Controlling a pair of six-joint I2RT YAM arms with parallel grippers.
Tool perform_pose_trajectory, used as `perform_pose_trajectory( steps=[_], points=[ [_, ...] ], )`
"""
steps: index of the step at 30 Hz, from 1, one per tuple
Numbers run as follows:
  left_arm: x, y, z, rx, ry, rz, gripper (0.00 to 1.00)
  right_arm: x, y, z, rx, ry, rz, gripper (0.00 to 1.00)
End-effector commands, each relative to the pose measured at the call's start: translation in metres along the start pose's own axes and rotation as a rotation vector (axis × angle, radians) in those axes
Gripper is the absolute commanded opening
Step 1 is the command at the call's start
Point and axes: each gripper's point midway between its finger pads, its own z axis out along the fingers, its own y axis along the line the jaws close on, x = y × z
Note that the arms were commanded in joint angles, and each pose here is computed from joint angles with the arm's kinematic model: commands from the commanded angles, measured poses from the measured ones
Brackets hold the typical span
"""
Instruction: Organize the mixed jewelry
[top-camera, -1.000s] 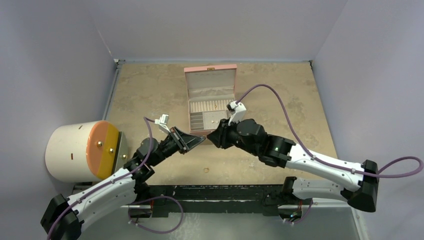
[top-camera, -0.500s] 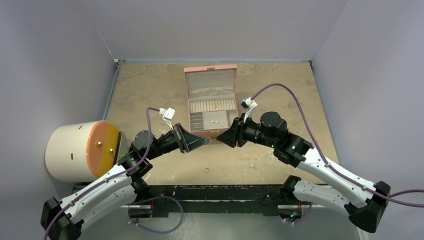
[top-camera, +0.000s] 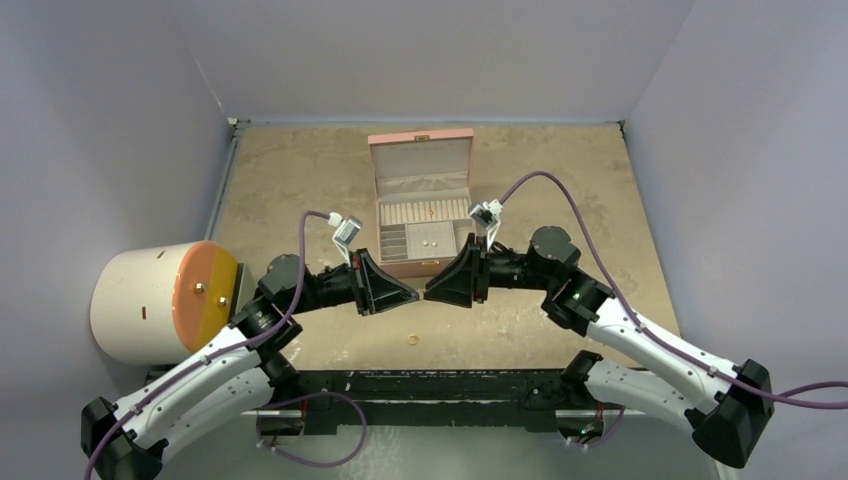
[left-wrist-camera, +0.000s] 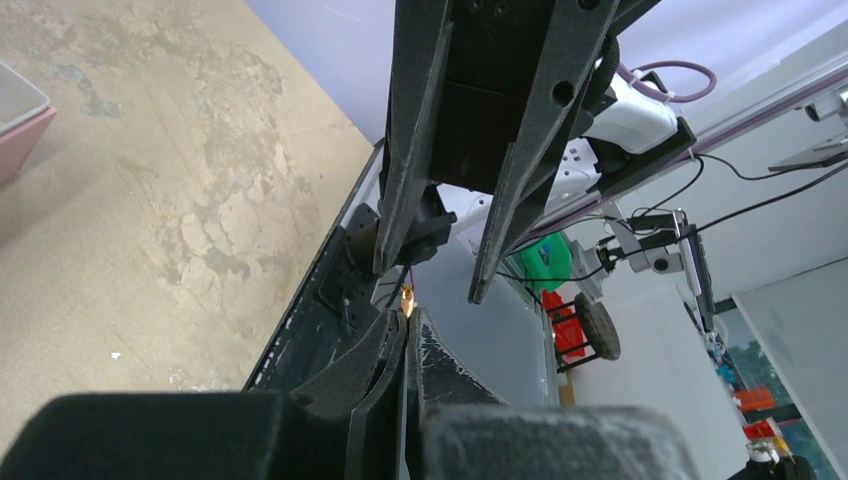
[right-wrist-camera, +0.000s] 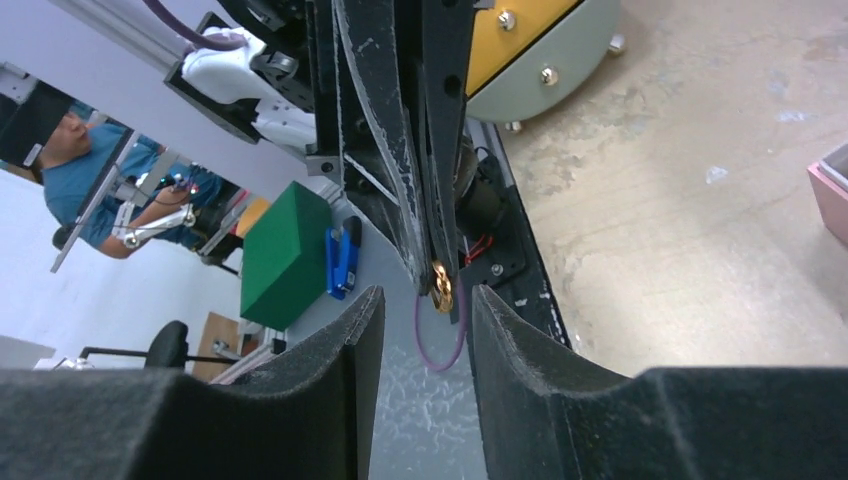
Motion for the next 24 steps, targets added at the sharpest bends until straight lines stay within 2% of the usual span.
perform_pose_trajectory(
  steps=[1,10,21,24],
  points=[
    [-0.011,-0.026,-0.002,0.08,-0.005,0.082,0.0,-0.012,0.027,0.0,-0.14,-0.027,-0.04,0.38],
    [-0.014,-0.033,-0.003,0.113,-0.021,0.074,0.0,-0.011,0.025,0.005,-0.145,-0.02,-0.023,0.34],
    [-0.014,-0.04,-0.003,0.154,-0.023,0.062,0.0,-0.008,0.019,0.003,-0.118,-0.021,-0.028,0.34],
    [-0.014,-0.039,-0.002,0.152,-0.025,0.06,0.0,-0.007,0.02,0.003,-0.125,-0.017,-0.03,0.31]
  ],
)
